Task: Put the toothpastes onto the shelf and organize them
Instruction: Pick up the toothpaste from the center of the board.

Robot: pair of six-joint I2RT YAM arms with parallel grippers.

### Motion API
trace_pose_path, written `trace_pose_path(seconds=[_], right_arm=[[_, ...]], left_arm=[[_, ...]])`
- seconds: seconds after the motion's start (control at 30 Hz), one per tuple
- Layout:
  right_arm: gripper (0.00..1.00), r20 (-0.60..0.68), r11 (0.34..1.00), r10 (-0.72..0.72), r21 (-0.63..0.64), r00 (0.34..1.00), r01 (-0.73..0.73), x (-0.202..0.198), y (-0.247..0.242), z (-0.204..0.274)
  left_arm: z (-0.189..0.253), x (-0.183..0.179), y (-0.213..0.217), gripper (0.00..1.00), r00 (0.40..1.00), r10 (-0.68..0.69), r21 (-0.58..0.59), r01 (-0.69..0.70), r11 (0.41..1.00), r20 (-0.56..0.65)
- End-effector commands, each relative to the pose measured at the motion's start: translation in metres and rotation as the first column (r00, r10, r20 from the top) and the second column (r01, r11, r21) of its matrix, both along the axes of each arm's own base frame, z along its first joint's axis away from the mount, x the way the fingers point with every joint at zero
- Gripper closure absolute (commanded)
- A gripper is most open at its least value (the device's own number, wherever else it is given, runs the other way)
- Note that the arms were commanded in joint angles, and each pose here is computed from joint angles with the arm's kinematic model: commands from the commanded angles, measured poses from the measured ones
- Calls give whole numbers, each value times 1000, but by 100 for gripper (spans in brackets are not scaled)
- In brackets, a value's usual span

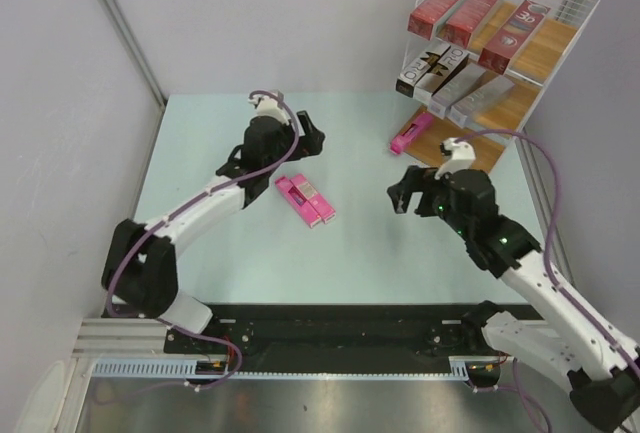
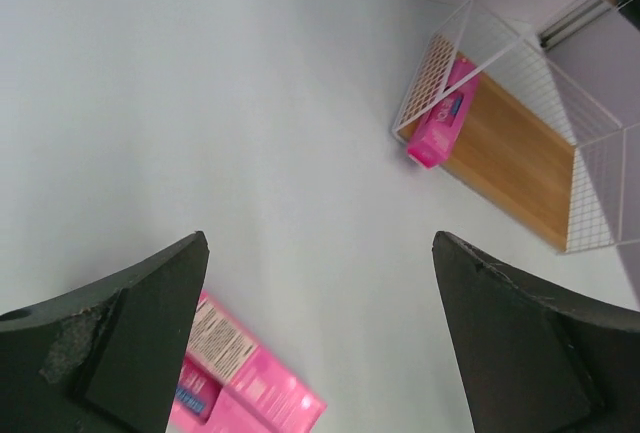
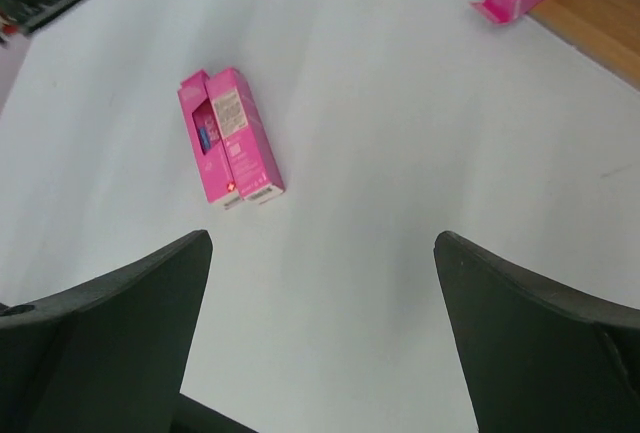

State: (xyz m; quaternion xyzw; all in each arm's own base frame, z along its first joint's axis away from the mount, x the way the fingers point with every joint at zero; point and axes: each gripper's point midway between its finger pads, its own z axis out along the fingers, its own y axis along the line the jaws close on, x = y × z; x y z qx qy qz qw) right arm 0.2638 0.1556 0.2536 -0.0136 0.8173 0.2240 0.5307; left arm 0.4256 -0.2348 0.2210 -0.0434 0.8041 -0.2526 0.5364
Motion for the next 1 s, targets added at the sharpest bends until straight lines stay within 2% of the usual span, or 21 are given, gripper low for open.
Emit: trace_pose_path(seconds=[0.0, 0.23, 0.47, 0.77, 0.83, 0.97], right_arm=[[0, 40, 998, 47, -39, 998, -45, 22, 39, 1], [1, -79, 974, 183, -121, 980, -191, 31, 98, -64], [3, -164, 933, 324, -109, 932, -344, 30, 139, -110], [5, -185, 857, 481, -105, 857, -504, 26, 174, -140], [5, -214, 847, 492, -107, 844, -521, 26, 178, -154], [6, -238, 863, 450, -133, 861, -488, 35, 180, -169]], left_arm=[[-10, -33, 47, 0, 998, 20, 126, -14, 992, -51], [-44, -74, 81, 1, 989, 33, 152, -10, 988, -145], [-71, -105, 97, 0, 977, 39, 147, -8, 989, -208], [-85, -115, 100, 0, 969, 31, 147, 6, 989, -245], [-87, -115, 100, 0, 968, 35, 142, 1, 990, -250], [-89, -116, 93, 0, 966, 2, 110, 27, 994, -258]])
